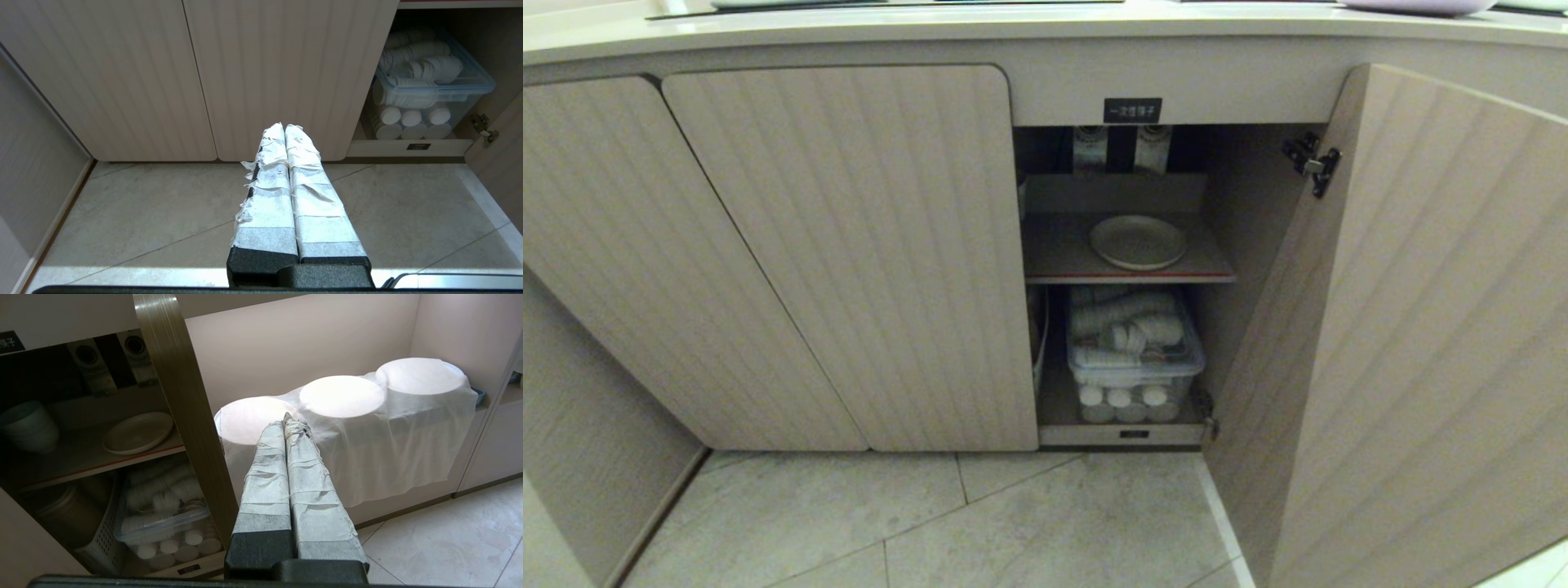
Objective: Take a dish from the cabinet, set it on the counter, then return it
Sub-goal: Close the cabinet door
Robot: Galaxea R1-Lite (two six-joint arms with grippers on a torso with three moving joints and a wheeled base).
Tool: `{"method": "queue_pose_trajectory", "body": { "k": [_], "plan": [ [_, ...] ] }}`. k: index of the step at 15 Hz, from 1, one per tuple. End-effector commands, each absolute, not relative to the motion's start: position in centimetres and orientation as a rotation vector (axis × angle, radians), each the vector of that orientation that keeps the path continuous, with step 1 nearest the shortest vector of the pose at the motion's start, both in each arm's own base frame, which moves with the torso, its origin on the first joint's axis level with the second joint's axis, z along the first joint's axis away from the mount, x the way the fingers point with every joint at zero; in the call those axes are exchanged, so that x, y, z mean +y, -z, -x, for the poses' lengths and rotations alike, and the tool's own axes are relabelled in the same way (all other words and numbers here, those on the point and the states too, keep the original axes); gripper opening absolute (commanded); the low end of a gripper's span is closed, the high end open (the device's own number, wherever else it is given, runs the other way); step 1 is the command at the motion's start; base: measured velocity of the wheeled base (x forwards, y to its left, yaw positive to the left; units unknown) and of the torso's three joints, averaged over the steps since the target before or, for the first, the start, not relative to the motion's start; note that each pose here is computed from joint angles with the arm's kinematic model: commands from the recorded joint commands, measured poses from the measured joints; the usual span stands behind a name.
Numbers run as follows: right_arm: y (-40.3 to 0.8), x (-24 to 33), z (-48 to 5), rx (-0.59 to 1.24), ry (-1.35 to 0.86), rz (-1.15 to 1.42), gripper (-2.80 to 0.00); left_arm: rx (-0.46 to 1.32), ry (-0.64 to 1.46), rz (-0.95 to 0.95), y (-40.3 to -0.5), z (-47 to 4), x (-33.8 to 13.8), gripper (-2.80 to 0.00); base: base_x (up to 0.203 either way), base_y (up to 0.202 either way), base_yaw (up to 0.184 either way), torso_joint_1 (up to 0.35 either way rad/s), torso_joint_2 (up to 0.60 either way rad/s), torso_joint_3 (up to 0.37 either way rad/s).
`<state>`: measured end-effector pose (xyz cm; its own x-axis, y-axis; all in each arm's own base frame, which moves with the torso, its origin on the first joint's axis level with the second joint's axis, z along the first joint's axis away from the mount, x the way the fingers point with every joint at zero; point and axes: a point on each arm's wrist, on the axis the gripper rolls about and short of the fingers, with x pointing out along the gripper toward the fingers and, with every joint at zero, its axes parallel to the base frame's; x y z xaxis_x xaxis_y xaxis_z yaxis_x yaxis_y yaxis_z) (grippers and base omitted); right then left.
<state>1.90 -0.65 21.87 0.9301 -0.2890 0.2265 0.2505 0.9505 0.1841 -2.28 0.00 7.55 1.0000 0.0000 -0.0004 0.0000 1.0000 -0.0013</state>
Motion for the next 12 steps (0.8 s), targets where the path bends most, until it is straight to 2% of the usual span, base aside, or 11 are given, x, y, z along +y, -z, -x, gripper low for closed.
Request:
{"method": "queue_pose_trajectory", "body": {
  "k": [1, 12],
  "plan": [
    [-21.88, -0.63, -2.27, -0.241, 0.273, -0.151, -2.80, 0.000, 0.000, 0.002, -7.55, 2.28, 0.00, -2.80, 0.000, 0.000, 0.000, 0.000, 0.00, 0.000],
    [-22.14, -0.38, -2.86, -0.254, 0.163, -0.148, -2.80, 0.000, 0.000, 0.002, -7.55, 2.28, 0.00, -2.80, 0.000, 0.000, 0.000, 0.000, 0.00, 0.000]
  ]
}}
